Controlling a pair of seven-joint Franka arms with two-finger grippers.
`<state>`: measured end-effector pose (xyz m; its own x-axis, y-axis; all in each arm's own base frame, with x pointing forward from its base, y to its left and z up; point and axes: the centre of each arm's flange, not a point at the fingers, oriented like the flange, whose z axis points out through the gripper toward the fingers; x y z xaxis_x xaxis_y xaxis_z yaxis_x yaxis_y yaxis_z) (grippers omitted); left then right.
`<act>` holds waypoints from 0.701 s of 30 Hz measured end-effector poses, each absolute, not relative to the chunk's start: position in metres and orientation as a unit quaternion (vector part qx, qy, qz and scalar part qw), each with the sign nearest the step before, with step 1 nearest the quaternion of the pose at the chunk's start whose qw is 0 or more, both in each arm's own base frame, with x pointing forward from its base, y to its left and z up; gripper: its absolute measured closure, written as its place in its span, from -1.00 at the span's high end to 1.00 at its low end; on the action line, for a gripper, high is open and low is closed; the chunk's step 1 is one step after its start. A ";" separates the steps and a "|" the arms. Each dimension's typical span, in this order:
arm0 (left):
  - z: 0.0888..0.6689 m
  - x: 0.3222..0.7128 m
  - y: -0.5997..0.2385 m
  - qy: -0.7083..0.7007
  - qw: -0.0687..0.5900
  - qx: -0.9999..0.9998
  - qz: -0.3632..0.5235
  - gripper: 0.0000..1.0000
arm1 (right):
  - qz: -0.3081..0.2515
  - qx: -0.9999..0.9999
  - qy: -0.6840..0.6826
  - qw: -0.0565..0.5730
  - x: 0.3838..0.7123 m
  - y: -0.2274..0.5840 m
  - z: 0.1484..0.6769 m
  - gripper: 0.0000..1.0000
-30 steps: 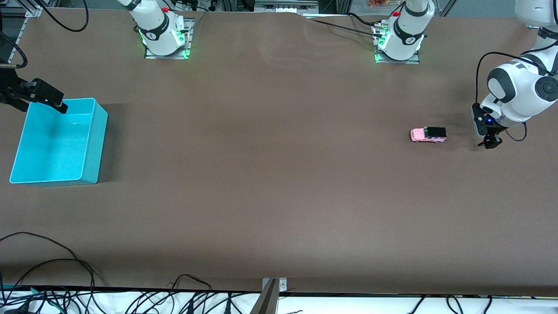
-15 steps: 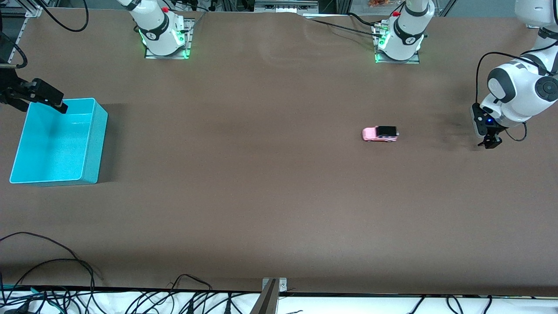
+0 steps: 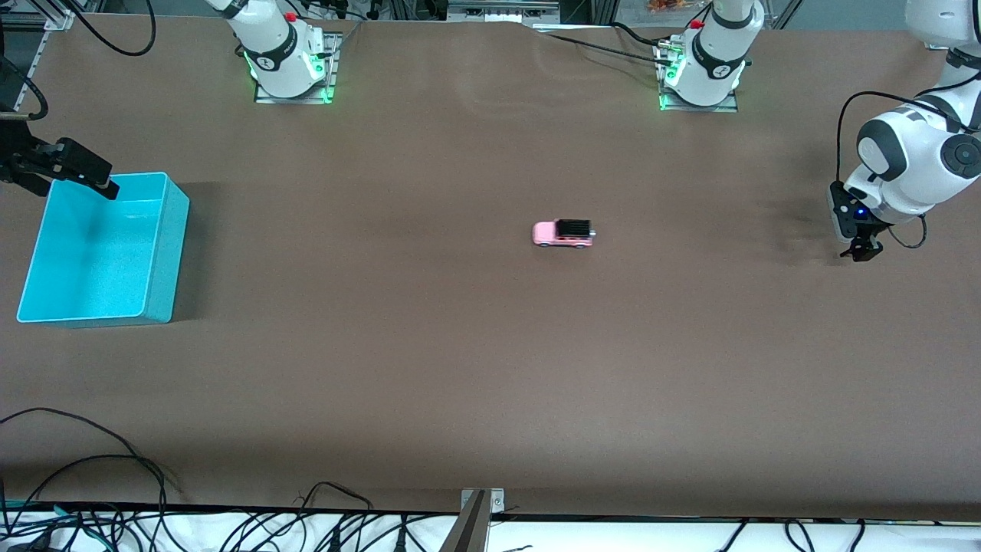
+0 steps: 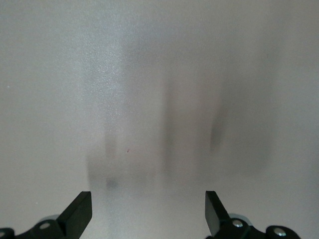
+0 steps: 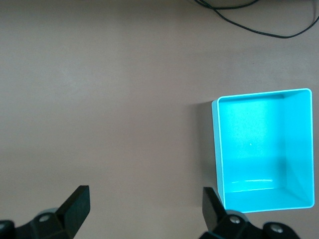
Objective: Wind and store pink jeep toy
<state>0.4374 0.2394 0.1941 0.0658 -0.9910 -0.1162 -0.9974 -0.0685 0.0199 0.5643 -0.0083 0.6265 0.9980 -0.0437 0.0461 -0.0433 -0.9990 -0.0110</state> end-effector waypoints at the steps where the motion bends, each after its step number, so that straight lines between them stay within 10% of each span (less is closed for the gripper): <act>1: 0.194 0.438 0.240 0.682 0.033 -0.729 0.049 1.00 | -0.023 -0.999 0.022 0.005 0.564 -0.008 0.627 1.00; 21: 0.233 0.448 0.242 0.678 0.049 -0.733 0.031 1.00 | -0.023 -0.999 0.022 0.005 0.564 -0.008 0.627 1.00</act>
